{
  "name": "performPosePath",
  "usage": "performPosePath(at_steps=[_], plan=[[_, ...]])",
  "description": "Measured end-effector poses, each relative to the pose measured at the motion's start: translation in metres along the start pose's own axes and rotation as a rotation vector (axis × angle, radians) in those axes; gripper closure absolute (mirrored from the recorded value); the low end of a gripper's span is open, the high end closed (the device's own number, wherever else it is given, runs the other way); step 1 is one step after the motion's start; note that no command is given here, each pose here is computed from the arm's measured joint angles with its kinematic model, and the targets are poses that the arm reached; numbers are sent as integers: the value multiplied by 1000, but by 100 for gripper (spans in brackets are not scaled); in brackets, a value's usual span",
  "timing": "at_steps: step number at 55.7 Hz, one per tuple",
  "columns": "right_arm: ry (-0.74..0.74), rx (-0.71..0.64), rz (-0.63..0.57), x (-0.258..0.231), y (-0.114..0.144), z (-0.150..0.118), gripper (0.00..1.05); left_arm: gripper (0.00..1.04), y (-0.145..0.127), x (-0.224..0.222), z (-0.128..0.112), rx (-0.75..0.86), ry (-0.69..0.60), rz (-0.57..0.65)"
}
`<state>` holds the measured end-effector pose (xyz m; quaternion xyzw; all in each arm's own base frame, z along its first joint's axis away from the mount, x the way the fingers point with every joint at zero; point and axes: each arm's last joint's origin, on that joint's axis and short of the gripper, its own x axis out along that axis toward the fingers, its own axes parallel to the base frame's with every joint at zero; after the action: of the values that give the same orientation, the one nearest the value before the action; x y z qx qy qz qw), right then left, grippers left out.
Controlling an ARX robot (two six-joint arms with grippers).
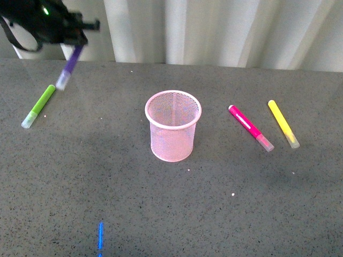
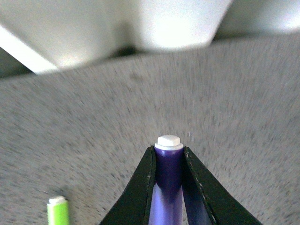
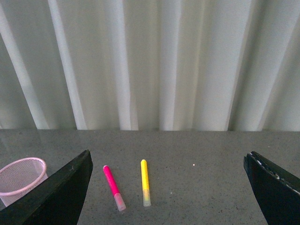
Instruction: Insert purple and pink pens into pink cup
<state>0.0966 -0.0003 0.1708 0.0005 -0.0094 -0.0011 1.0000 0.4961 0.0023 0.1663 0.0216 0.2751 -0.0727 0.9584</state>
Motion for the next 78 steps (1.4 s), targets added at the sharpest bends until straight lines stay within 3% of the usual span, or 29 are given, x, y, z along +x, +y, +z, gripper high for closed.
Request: performPosePath(at_steps=[6, 12, 18, 25, 38, 54, 78], plan=[[0, 0, 0, 0, 0, 0, 7, 92, 6, -42, 31, -71, -185, 13], [0, 0, 0, 0, 0, 0, 7, 92, 4, -81, 46, -117, -353, 30], [0, 0, 0, 0, 0, 0, 7, 92, -6, -112, 45, -154, -473, 25], [0, 0, 0, 0, 0, 0, 7, 92, -34, -132, 24, -189, -560, -8], [0, 0, 0, 0, 0, 0, 7, 92, -92, -133, -27, -260, -580, -93], [0, 0, 0, 0, 0, 0, 7, 92, -134, -137, -45, -352, -658, -165], [0, 0, 0, 0, 0, 0, 7, 92, -186, -106, -94, -441, -609, -205]])
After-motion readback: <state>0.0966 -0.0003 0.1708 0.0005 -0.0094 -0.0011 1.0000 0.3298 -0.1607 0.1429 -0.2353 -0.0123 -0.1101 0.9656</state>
